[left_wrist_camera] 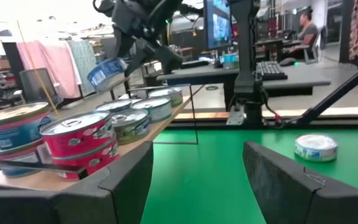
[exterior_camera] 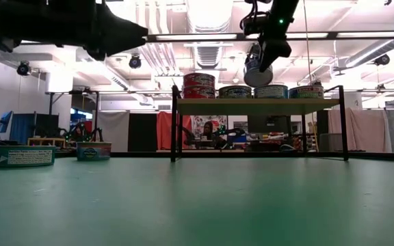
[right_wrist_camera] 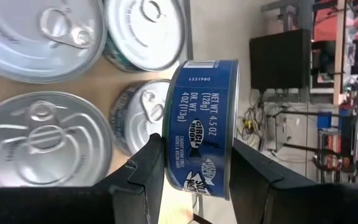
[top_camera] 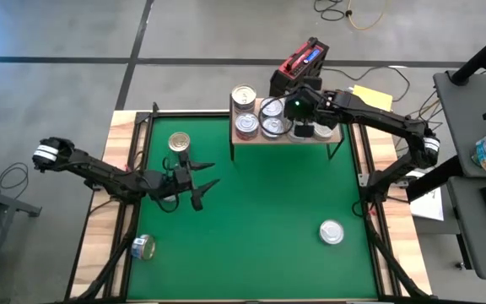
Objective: Stack canned seafood by type on shelf
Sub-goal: Stack the blue tuna can on top of the other blue tuna can on the shelf
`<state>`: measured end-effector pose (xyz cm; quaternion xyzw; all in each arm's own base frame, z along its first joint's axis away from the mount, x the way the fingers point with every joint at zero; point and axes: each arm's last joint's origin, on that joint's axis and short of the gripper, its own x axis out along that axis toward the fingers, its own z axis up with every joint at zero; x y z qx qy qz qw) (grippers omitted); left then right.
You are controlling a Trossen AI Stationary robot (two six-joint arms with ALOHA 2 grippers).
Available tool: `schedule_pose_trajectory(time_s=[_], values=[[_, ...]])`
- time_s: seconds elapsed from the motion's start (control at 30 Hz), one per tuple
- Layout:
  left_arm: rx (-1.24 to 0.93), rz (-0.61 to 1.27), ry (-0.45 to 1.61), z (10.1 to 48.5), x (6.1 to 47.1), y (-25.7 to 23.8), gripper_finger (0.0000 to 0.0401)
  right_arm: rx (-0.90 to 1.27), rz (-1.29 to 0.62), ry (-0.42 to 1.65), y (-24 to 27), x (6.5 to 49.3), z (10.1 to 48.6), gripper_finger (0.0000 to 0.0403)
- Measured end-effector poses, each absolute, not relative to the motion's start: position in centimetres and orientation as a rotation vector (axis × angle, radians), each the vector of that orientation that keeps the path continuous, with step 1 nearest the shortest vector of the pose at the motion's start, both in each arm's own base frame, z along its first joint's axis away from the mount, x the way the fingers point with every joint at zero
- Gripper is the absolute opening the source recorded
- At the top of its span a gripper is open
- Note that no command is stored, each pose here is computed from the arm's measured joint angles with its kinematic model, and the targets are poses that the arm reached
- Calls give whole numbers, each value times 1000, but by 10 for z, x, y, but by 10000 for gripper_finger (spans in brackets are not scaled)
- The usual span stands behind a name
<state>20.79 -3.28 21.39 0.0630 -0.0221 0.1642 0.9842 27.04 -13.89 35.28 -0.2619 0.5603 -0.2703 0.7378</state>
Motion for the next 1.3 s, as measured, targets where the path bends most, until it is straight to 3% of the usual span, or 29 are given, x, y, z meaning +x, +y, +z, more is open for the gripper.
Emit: schedule_pose_trajectory(time_s=[0.57,1.3], values=[[143,375,3,208,209,-32,233,-452,-612,1253,-136,266,348,130],[142,376,1,208,209,-32,233,-473,-615,1259,-139,270,335,130]])
